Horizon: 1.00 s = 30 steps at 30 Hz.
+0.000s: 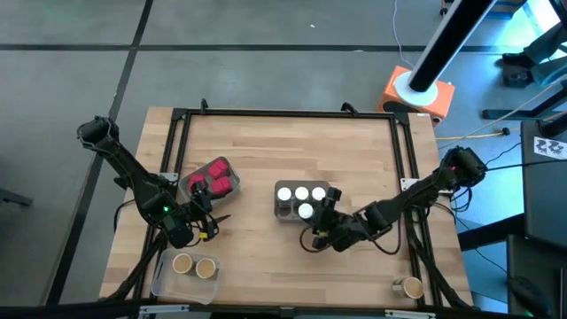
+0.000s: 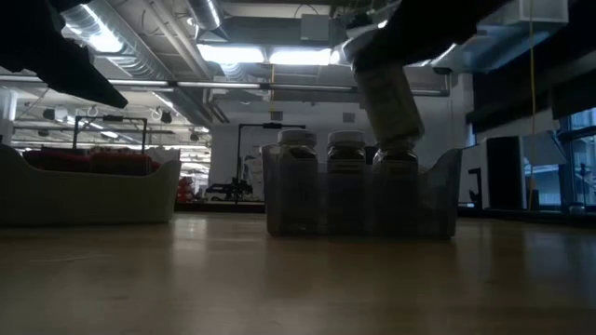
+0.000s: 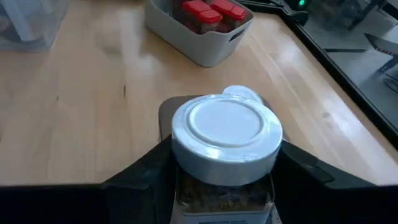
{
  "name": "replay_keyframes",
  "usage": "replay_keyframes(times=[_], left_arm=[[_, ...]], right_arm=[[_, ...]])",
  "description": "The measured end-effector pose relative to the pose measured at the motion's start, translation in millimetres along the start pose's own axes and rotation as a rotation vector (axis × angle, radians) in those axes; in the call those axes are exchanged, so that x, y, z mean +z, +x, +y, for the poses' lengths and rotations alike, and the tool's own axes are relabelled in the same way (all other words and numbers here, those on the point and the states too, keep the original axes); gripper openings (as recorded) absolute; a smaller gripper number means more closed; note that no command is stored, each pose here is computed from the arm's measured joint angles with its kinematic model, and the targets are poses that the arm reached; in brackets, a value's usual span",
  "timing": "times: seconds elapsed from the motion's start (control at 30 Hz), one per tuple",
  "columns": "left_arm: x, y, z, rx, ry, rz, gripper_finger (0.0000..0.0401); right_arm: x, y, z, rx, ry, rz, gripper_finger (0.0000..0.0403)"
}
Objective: Sort spices by type
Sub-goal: Put the white seasoning bottle into the black bin
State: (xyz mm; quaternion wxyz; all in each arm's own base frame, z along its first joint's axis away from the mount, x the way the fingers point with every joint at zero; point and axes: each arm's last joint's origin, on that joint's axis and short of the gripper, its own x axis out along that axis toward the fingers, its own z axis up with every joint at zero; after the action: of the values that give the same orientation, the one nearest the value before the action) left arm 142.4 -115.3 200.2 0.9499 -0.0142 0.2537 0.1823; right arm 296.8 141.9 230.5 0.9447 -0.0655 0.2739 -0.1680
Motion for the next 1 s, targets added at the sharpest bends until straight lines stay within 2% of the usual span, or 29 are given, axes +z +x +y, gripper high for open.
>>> replay_keyframes(times=[0.27,0.47,1.0], left_arm=[[0,0,0,0.0,-0.003,0.0,0.0301],[0,0,0,0.0,-0.003,0.0,0.0301],[0,0,0,0.0,0.006,0.001,0.0301]], right_arm=[[-30,9,-3,-0.058,-0.012,-0.007,0.0199],[-48,15,-7,-0.035,0.029,-0.001,0.0199],[-74,21,-15,-0.033,0.137,0.058,0.0205]])
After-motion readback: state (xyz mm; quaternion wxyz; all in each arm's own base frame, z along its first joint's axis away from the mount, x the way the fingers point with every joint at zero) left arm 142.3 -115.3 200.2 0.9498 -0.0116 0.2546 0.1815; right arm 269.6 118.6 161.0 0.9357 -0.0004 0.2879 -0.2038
